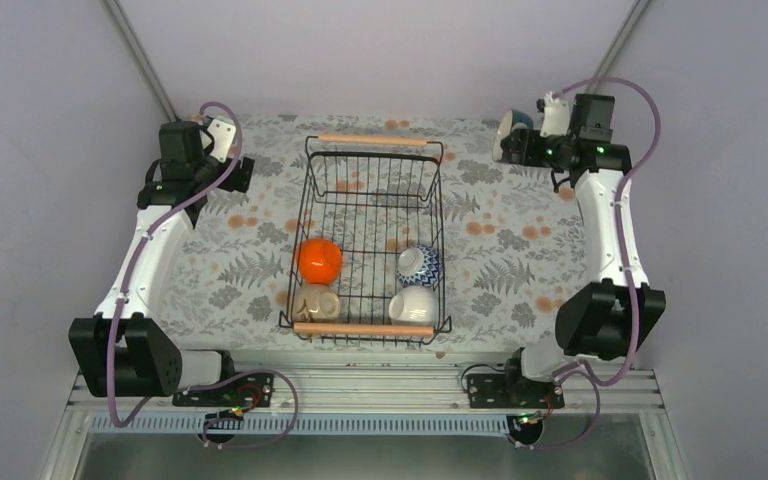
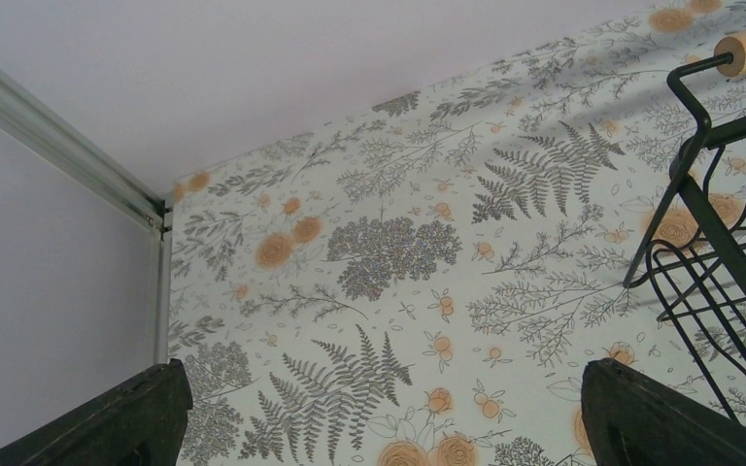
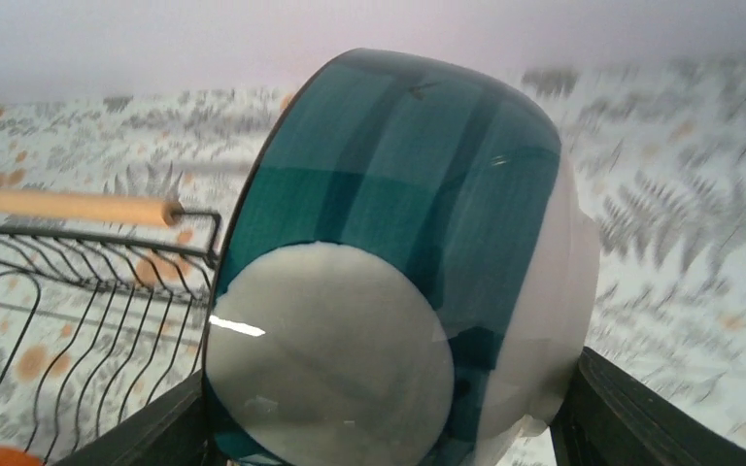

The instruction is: Unload the bowls from the dish rack

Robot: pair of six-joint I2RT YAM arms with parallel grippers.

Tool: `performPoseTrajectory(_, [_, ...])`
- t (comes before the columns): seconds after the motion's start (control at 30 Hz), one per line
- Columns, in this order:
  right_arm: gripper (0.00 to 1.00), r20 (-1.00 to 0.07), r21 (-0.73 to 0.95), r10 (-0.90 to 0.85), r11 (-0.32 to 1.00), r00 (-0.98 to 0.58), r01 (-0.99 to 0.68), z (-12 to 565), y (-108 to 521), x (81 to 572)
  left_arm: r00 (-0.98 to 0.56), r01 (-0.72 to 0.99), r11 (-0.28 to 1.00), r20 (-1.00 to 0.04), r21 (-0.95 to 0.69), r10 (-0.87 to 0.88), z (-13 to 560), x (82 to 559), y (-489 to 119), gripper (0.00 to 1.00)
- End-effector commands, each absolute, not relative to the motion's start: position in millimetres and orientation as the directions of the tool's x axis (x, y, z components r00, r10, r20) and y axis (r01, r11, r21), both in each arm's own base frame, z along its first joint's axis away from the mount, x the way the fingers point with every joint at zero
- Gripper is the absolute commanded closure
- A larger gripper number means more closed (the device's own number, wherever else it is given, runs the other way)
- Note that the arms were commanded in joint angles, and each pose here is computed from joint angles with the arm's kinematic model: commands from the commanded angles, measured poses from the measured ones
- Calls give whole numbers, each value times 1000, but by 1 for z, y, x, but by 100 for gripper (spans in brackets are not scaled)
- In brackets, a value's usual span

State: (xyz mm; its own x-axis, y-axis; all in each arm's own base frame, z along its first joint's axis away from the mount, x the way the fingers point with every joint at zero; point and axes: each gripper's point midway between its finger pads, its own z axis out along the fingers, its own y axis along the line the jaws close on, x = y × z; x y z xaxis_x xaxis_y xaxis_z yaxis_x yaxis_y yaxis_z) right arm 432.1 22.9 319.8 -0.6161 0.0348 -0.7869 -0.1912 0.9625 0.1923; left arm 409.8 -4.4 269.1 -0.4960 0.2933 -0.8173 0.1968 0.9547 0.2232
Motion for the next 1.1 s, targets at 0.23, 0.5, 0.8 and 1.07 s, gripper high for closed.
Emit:
performPoseTrajectory(0.23, [64, -641, 504, 146, 820, -753, -270, 239, 24, 430, -495, 205, 952, -816, 226, 300, 259, 406, -4, 0])
performPoseTrajectory(0.5, [64, -554, 520, 137, 827, -821, -213, 167, 15, 434, -485, 221, 951, -822, 214, 297, 252, 401, -8, 0])
performPoseTrajectory(0.8, [64, -500, 544, 133, 817, -856, -191, 128, 14, 433, -487, 228, 950, -820, 214, 302, 248, 398, -9, 0])
performPoseTrajectory(1.07, [61, -475, 527, 131, 834, -870, -162, 107, 7, 436, -483, 234, 949, -822, 211, 302, 247, 397, -10, 0])
